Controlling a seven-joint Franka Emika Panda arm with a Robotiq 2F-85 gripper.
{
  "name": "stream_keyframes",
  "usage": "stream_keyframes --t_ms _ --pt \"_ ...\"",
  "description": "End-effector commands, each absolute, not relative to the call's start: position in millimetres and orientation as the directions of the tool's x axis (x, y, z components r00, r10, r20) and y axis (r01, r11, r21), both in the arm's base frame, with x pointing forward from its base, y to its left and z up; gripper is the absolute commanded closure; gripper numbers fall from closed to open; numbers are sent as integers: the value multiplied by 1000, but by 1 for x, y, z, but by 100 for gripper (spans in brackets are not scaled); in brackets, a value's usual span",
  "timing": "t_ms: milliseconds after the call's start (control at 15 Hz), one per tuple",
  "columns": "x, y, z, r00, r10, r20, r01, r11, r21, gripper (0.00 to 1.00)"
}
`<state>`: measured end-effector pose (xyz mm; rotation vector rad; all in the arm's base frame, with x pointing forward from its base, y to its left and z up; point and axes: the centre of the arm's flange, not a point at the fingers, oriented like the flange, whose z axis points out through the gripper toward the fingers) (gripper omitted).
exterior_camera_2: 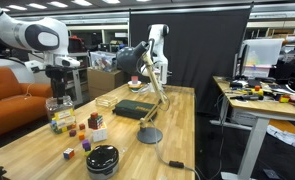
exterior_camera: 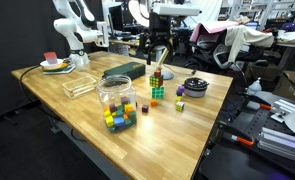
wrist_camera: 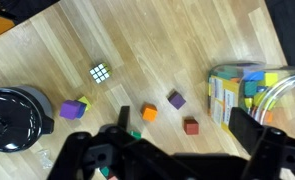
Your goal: Stack the orange cube on the Rubik's cube
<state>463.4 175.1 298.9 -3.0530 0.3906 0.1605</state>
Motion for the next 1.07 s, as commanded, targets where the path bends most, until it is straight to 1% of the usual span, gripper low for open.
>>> stream_keyframes --t_ms 0,600,1000 --pt "464 177 291 961 -254 -107 -258 -966 -30 0" --pt "467 179 284 961 -252 -111 -258 -965 -38 0" --pt "485 188 243 931 -365 -13 -363 -930 53 0"
